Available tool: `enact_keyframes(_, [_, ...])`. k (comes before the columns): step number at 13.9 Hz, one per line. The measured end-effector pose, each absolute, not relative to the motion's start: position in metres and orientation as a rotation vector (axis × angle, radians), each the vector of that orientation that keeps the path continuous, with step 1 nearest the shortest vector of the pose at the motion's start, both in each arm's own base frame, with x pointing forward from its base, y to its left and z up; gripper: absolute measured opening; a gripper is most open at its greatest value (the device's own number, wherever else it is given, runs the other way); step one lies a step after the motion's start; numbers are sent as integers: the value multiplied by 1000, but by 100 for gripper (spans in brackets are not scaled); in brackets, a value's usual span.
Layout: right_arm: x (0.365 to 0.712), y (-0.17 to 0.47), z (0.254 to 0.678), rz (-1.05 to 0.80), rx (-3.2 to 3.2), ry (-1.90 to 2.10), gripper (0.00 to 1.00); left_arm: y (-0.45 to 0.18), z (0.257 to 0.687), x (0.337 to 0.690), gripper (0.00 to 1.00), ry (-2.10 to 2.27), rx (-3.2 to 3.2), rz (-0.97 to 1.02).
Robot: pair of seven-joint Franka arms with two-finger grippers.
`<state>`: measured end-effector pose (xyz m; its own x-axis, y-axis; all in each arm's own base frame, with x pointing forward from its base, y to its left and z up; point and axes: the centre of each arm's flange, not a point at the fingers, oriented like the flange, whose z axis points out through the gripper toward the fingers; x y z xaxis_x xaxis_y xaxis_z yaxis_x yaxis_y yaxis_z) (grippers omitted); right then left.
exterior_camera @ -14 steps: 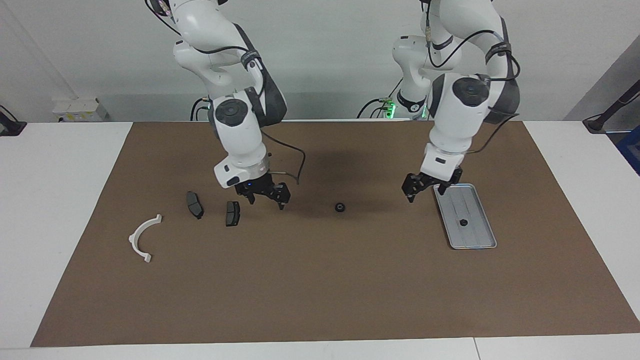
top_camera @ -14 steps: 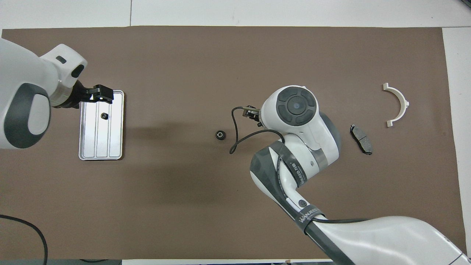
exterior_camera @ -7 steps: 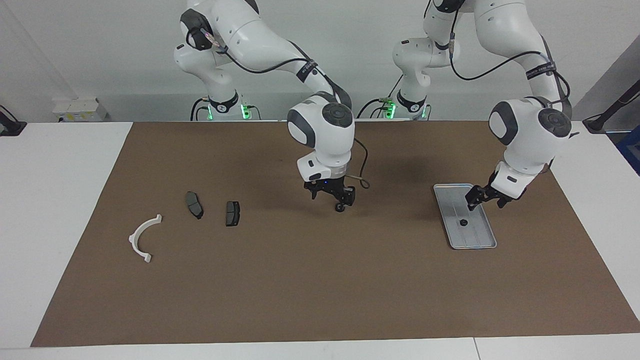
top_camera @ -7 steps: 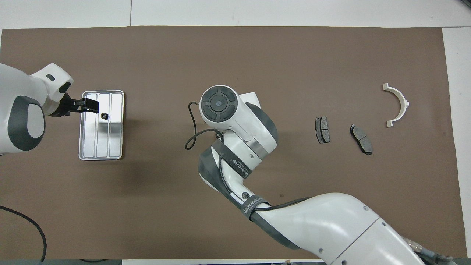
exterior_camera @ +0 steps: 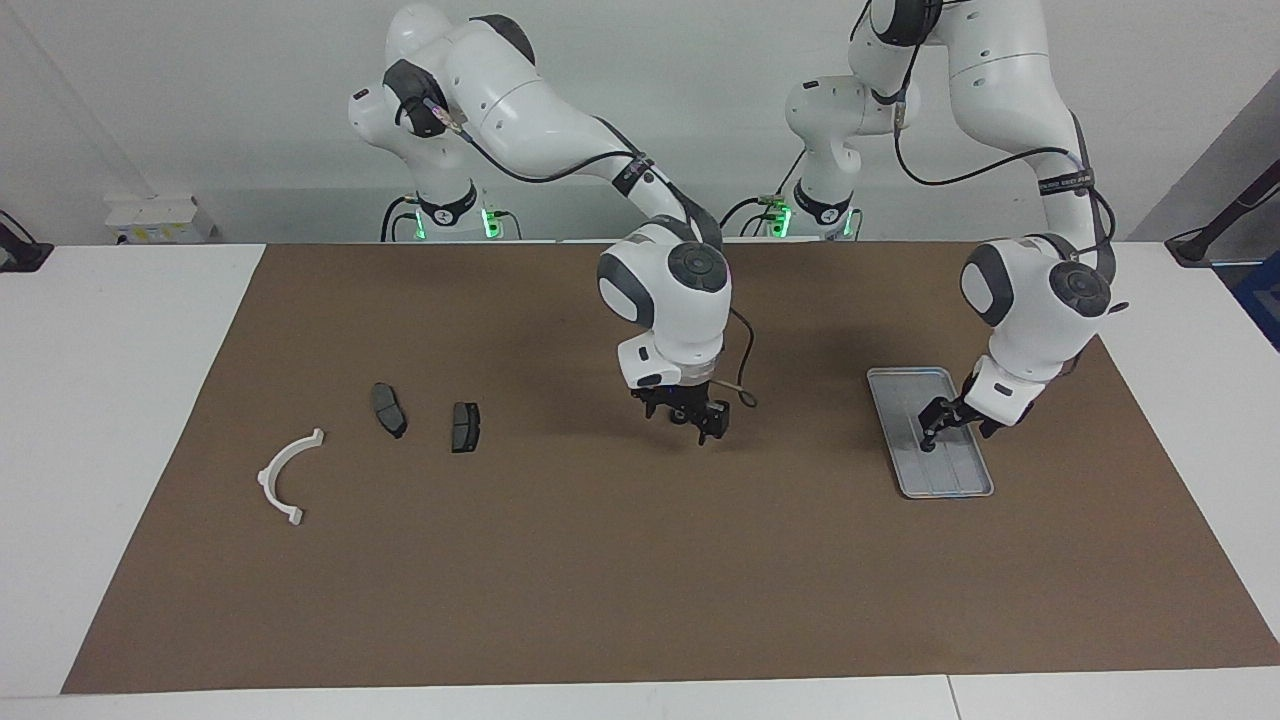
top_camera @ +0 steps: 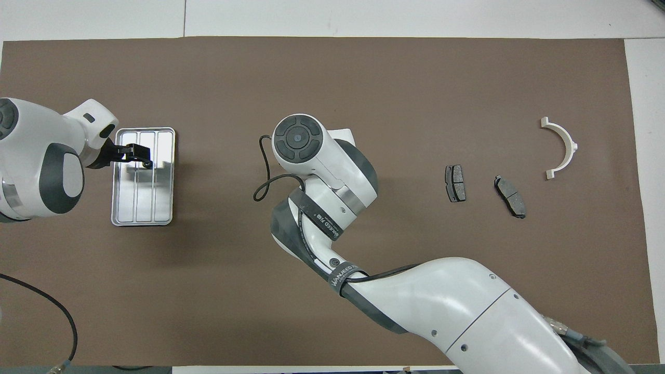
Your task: Place bearing gear from tray to pile
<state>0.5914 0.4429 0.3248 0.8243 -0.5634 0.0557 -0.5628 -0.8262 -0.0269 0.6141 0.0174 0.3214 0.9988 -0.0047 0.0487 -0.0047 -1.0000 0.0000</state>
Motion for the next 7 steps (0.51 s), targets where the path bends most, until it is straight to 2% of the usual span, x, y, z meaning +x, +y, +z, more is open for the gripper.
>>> enact_keyframes(4, [563, 476, 302, -53, -3024, 902, 100, 9, 309, 616, 100, -29, 3137, 92])
enact_keyframes(7, [567, 466, 296, -29, -3049, 935, 100, 6, 295, 615, 100, -36, 3137, 105])
